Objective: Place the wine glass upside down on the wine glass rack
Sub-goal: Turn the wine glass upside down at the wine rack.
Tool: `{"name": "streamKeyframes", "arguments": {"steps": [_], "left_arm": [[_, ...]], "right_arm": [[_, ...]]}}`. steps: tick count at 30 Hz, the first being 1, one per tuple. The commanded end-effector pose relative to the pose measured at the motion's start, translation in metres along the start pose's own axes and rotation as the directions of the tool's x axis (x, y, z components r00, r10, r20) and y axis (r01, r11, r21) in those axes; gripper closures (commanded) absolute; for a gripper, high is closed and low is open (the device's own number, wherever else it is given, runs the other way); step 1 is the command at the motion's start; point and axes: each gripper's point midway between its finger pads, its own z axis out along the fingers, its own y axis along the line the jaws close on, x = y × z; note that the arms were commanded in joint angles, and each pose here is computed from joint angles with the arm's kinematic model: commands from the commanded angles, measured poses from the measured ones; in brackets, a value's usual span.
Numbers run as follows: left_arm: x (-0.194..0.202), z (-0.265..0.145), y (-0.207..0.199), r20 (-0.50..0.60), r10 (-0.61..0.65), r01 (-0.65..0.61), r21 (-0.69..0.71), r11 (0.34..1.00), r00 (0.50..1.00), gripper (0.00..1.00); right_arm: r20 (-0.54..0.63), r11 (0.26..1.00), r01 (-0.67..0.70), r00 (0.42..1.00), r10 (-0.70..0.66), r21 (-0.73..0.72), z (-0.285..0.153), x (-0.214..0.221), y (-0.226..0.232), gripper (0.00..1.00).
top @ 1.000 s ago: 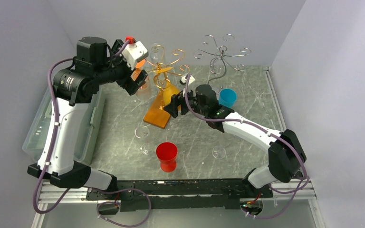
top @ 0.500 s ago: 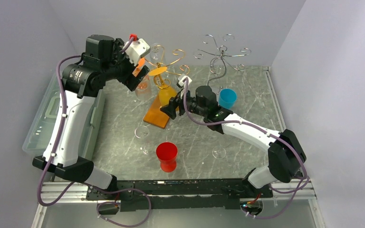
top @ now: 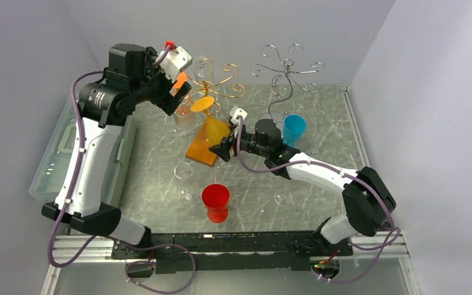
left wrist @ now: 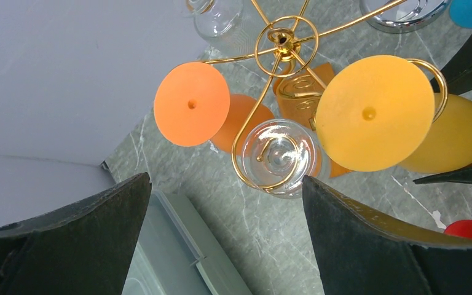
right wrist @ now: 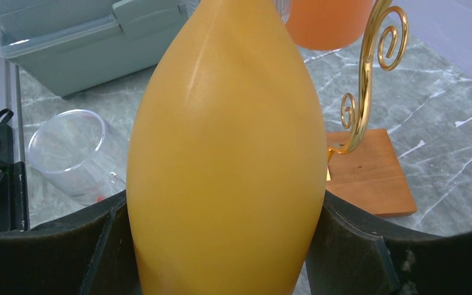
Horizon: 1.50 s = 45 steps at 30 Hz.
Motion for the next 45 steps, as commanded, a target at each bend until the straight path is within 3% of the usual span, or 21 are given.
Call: {"name": "streamKeyframes", "arguments": {"steps": [1, 19, 24, 26, 27, 38, 45], "left_arm": [[-0.017, -0.011, 0.009, 0.059, -0.005, 0.008, -0.045, 0.999, 0.998, 0.01], [-0.017, -0.009, 0.011, 0.057, -0.002, 0.005, -0.054, 0.999, 0.998, 0.00], [-0.018, -0.009, 0.011, 0.061, 0.000, 0.004, -0.053, 0.999, 0.998, 0.01], [-0.019, -0.008, 0.011, 0.062, 0.000, 0.003, -0.052, 0.999, 0.998, 0.01], [-0.019, -0.008, 0.011, 0.063, 0.000, 0.003, -0.052, 0.999, 0.998, 0.01], [-0.020, -0.006, 0.009, 0.071, 0.007, -0.004, -0.040, 0.999, 0.997, 0.01], [-0.027, -0.004, 0.004, 0.095, -0.004, 0.004, -0.003, 1.000, 0.995, 0.01]], "right_arm": [[0.131, 0.996, 0.091, 0.988, -0.086, -0.026, -0.004, -0.033, 0.007, 0.56], [0.177, 0.997, 0.026, 0.984, -0.038, 0.067, -0.025, -0.027, -0.009, 0.49], [0.142, 0.998, -0.009, 0.990, 0.000, 0.068, -0.020, -0.012, -0.011, 0.30], [0.118, 0.998, -0.023, 0.993, 0.015, 0.064, -0.017, -0.006, -0.012, 0.03], [0.106, 0.998, -0.025, 0.994, 0.018, 0.064, -0.016, -0.004, -0.012, 0.01], [0.080, 0.995, -0.001, 0.997, -0.007, 0.105, -0.023, -0.004, -0.018, 0.00], [0.046, 0.988, 0.002, 0.999, -0.010, 0.157, -0.055, -0.021, -0.016, 0.02]]}}
